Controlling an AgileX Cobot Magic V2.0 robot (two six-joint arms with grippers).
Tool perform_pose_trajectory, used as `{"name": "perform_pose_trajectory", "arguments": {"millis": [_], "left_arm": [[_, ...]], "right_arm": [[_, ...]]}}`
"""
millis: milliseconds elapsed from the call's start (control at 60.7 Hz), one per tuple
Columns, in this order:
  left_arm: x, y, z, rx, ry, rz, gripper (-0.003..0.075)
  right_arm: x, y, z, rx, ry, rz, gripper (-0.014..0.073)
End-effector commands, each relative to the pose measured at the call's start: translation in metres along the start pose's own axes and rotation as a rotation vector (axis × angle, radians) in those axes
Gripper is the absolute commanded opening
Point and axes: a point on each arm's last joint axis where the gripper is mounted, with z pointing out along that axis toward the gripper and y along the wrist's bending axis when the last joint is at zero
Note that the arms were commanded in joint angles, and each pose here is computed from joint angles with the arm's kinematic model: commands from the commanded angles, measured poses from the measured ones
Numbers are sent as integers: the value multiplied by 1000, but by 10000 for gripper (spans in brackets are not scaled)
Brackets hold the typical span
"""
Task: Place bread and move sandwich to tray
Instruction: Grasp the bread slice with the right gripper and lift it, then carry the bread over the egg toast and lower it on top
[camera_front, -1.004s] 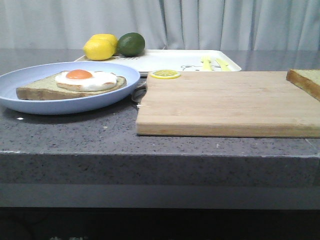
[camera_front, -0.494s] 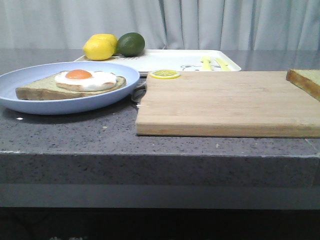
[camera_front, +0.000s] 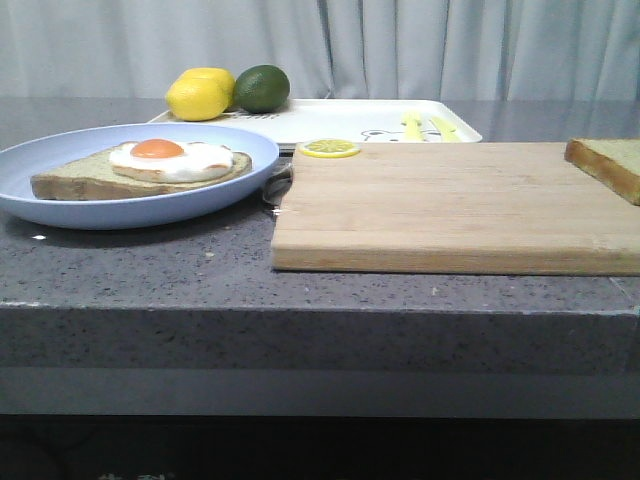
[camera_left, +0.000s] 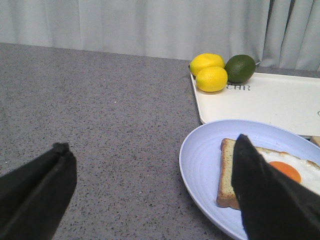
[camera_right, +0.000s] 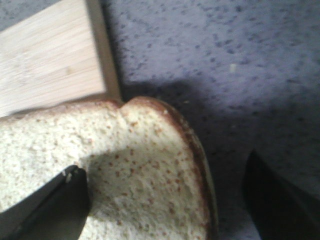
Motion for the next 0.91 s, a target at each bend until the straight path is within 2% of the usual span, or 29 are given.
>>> {"name": "perform_pose_trajectory", "arguments": {"millis": [0,49,99,214,313,412,527,609,741,889], "left_arm": [[-19,-2,-1,6,-115,-4,616],[-19,-2,-1,6,-115,-4,616],[-19,-2,-1,6,-115,-4,616],[-19,-2,-1,6,-115,-4,616],[-19,-2,-1,6,-115,-4,616],[-19,-2,-1,6,-115,-4,616],[-19,-2,-1,6,-115,-4,616],[-19,-2,-1,6,-115,-4,616],[-19,-2,-1,6,-115,-4,616],[-19,-2,-1,6,-115,-4,616]], "right_arm": [[-2,16,-16,-86,-27,-21,536],[-2,17,-16,-98,-19,-16,448],[-1,17,-16,-100,-15,-17,310],[0,20,-21,-100,-28,-25,85],[1,26,-33,-99,-63,-44,-36],[2,35,-49,-107,-110,-65,-59],[6,54,-72,-189,-189,-60,-59],[10,70,-85,-306,-222,-32,-59],[15,101,-92,-534,-205,-7,-59],[25,143,-82,-667,-155,-45,-59]]}}
